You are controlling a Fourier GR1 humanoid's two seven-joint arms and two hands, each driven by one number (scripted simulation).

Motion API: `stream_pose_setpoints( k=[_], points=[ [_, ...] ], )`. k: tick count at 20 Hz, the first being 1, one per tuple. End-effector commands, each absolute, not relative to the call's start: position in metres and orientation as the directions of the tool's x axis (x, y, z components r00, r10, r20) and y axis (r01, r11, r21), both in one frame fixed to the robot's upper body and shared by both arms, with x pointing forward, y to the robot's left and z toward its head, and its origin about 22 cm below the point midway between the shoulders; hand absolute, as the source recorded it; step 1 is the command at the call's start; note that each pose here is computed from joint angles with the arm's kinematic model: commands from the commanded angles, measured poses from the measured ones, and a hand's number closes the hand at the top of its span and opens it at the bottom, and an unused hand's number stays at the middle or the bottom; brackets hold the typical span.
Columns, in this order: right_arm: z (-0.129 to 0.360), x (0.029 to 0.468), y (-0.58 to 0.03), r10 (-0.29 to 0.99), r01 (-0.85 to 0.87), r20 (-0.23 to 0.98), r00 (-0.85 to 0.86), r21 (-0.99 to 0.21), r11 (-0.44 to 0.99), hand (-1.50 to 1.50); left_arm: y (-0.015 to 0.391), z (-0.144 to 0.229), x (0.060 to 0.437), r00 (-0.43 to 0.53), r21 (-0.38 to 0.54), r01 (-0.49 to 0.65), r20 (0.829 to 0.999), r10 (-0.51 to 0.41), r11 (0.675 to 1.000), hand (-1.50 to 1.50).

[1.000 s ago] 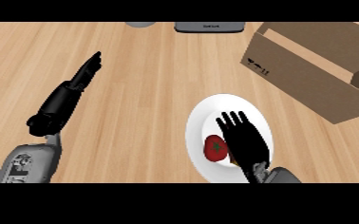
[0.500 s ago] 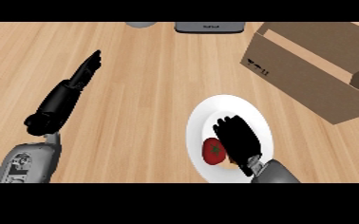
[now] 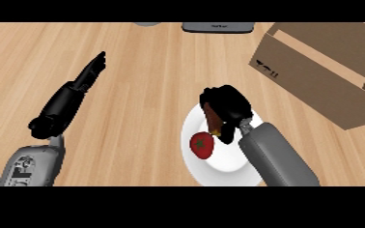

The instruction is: Pick the sweet potato from the plate and place it in the cardboard box

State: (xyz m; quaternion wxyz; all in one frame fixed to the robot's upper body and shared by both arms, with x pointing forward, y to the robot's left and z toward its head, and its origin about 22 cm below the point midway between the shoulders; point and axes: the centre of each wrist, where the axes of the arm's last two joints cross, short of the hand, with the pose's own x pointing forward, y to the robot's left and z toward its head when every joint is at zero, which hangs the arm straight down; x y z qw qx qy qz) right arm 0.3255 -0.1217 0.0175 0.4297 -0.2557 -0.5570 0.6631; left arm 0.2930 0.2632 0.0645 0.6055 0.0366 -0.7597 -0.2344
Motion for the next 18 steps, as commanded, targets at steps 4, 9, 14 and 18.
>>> stream_pose_setpoints(
  k=[4, 9, 14, 18],
  points=[
    [0.045, 0.367, -0.106, 0.799, -0.105, 0.193, -0.569, -0.981, 0.162, 1.50, 0.262, 0.071, 0.287, -0.264, 0.386, 0.242, 0.909, -0.322, 0.890, 0.00],
    [0.081, 0.350, -0.118, 0.789, 0.046, 0.107, -0.605, -0.985, 0.169, 1.50, 0.287, 0.067, 0.289, -0.239, 0.407, 0.205, 0.903, -0.358, 0.890, 0.00],
    [0.152, 0.361, -0.140, 0.863, 0.159, 0.227, -0.451, -0.931, 0.328, 1.50, 0.262, 0.068, 0.283, -0.252, 0.405, 0.188, 0.900, -0.355, 0.895, 0.00],
    [0.173, 0.366, -0.173, 0.870, 0.220, 0.398, -0.291, -0.857, 0.465, 1.50, 0.267, 0.074, 0.294, -0.239, 0.401, 0.195, 0.905, -0.353, 0.895, 0.00]
  ],
)
